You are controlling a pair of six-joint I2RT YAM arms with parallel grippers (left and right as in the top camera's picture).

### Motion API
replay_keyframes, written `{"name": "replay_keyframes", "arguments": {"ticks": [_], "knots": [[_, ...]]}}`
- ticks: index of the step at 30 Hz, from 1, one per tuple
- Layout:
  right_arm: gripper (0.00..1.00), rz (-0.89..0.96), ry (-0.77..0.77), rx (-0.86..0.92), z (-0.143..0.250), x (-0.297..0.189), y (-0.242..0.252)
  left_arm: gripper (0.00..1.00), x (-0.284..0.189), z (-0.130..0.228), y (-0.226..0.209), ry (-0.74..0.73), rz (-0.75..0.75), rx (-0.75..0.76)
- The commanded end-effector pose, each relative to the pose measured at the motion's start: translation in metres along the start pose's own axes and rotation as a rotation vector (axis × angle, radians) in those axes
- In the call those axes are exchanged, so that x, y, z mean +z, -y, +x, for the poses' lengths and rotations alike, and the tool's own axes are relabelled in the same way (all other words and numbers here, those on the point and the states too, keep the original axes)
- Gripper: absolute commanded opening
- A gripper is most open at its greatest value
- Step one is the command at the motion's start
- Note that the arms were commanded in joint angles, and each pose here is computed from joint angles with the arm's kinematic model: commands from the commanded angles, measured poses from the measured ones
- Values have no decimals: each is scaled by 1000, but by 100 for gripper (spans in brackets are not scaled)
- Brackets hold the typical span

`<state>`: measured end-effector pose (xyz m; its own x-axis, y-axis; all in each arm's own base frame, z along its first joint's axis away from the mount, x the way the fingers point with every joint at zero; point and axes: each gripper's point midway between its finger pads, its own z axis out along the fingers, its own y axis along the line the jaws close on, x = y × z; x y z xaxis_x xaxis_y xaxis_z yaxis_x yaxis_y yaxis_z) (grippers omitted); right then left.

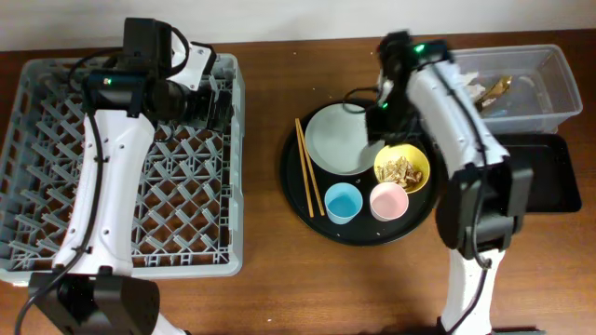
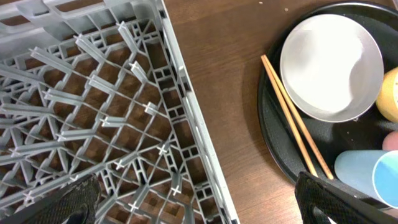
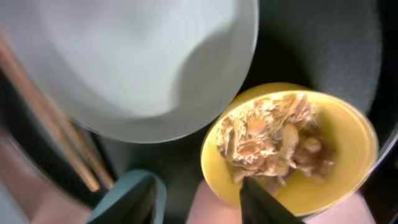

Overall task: Sort waste into correct bins and load items into the dishwasher rack
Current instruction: 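Grasp the yellow bowl with the right gripper and lift it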

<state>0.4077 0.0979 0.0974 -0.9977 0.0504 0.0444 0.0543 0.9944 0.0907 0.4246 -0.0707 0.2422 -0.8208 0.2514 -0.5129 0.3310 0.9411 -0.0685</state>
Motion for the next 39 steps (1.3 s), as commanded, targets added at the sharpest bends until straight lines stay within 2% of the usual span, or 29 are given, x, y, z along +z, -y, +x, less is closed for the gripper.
{"name": "replay_keyframes", "arguments": {"ticks": [1,3,9,13,19,25,28,30,36,39], "knots": [[39,127,12,77,6,31,4,99,-12,-6,0,32,-5,-7],[33,144,23,68,8,53,1,99,-12,-6,0,32,-5,-7],[29,267,39,99,12,69,24,99,-12,-6,0,32,-5,-7],[4,273,36,99,13,69,25,99,-12,-6,0,32,-5,-7],[4,270,46,95,10,53,23,99,-12,-6,0,32,-5,-7],[4,212,176,56,-12,-61,19,99,-12,-6,0,32,-5,-7],[4,49,210,41,-13,-110,19,99,-12,-6,0,32,-5,-7],[4,1,209,106,-8,-132,49,99,-12,-6,0,32,-5,-7],[4,-255,212,79,-10,-141,98,99,-12,-6,0,32,-5,-7],[4,-412,252,-20,-8,-144,114,99,-12,-6,0,32,-5,-7]]}}
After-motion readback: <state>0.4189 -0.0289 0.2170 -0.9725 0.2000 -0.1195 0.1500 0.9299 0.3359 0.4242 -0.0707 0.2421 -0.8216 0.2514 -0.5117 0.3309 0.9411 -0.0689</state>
